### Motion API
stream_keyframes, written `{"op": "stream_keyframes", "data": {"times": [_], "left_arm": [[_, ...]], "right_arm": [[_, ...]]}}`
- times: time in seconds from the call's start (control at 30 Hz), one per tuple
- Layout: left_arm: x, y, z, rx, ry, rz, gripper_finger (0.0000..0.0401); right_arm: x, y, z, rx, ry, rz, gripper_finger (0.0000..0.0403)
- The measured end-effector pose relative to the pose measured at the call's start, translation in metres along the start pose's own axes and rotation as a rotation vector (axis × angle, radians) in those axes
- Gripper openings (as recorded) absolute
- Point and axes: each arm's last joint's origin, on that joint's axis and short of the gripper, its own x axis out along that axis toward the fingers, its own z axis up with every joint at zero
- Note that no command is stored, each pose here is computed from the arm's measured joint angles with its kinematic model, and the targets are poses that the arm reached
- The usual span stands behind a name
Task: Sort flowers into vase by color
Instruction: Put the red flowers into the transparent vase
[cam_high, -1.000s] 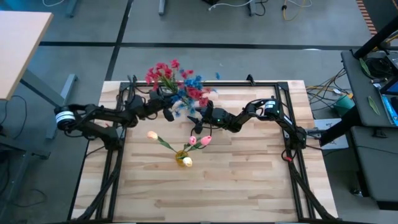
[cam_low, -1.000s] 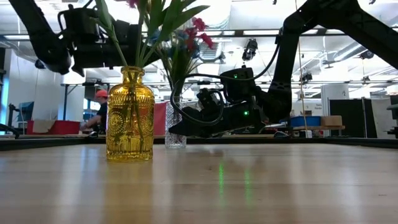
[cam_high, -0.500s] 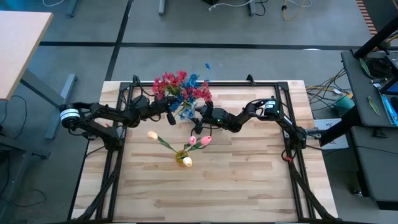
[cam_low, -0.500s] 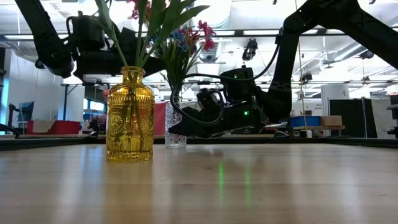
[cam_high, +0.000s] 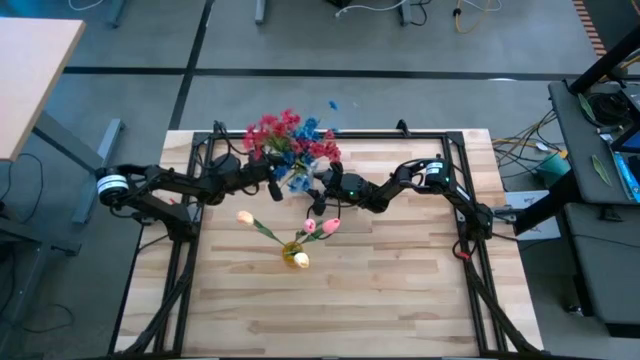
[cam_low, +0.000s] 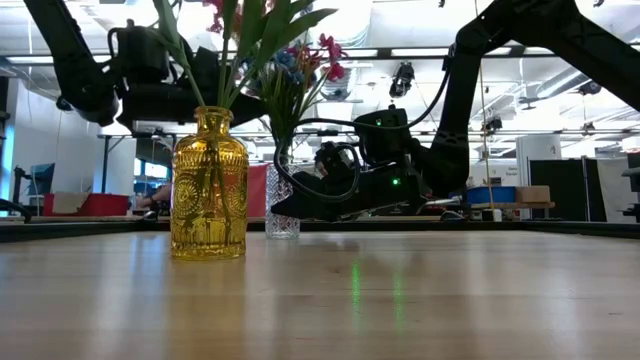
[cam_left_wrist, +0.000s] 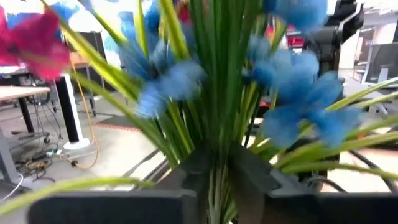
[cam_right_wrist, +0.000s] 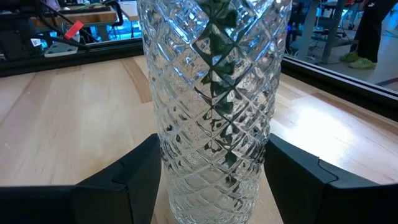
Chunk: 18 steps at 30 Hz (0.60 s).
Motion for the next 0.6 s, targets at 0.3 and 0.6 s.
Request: {"op": "stream_keyframes", "data": {"times": [0.3,0.6], "left_arm": [[-0.003,0.0,0.002,0.025,0.006,0.001,0.0145],[-0.005,0.0,0.011,0.053,-0.04,0.006,0.0157]], "right_arm": [[0.0,0.0,0.0,0.003,0.0,0.0,0.0235],[0.0,0.0,0.0,0.002,0.0,0.0,0.0235]]}}
